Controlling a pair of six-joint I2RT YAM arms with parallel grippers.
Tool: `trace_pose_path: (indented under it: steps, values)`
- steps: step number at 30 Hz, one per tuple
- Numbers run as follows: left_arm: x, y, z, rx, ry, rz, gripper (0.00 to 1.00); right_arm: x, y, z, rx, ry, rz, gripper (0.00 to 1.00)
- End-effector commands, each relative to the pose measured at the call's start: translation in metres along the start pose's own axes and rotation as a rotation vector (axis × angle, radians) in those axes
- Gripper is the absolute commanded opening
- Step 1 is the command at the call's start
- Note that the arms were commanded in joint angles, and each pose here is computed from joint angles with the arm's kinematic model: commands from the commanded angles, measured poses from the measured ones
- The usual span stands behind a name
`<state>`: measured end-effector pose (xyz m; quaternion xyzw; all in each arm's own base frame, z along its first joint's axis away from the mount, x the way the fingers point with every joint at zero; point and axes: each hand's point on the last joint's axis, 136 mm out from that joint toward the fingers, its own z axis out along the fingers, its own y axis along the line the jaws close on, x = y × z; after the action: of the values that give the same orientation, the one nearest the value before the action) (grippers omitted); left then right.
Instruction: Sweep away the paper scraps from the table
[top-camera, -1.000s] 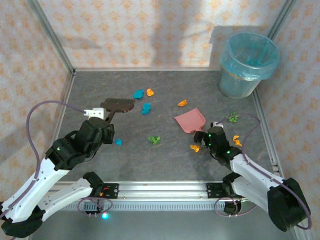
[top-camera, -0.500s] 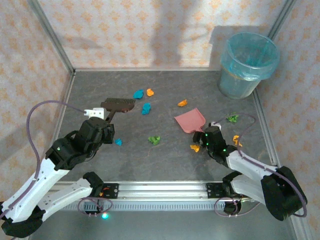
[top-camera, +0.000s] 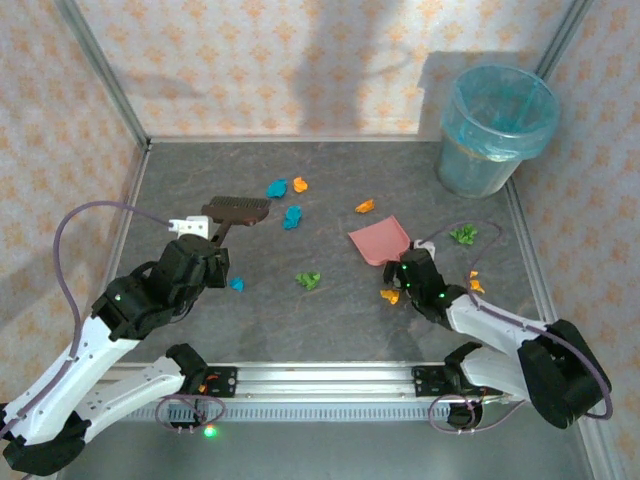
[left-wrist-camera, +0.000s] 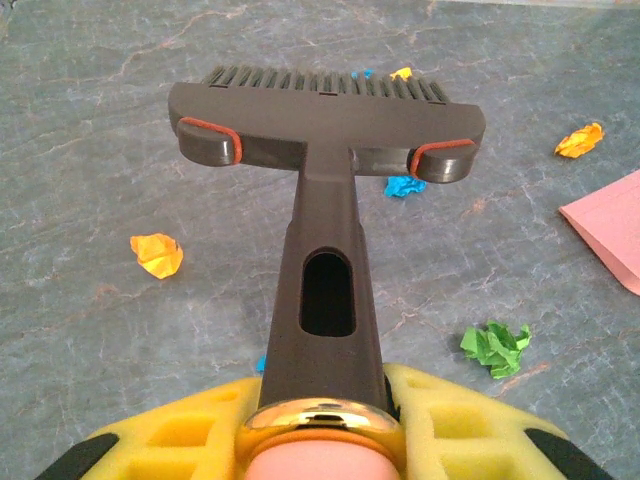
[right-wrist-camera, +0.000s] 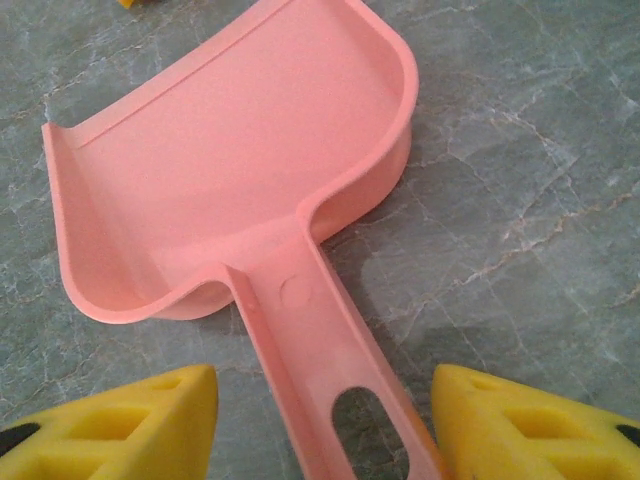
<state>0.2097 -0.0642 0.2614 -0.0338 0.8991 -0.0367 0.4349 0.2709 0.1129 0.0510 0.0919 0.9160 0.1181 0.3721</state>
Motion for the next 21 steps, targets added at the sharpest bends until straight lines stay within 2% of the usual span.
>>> trace_pose_path:
  steps: [1,13,21]
  values:
    - [-0.0088,0.0029,0.0007,-0.021,-0.039,-0.001,0.0,-0.0075,-0.0029,0.0001,0.06,-0.021,-0.045,0.58]
    - [-0.0082,0.0037,-0.0003,-0.02,-0.04,-0.005,0.0,-0.0014,-0.0002,0.0073,0.1,0.011,-0.1,0.54]
    - [-0.0083,0.0031,-0.0002,-0.017,-0.04,-0.004,0.0,0.0002,0.0019,0.0089,0.105,0.019,-0.12,0.45]
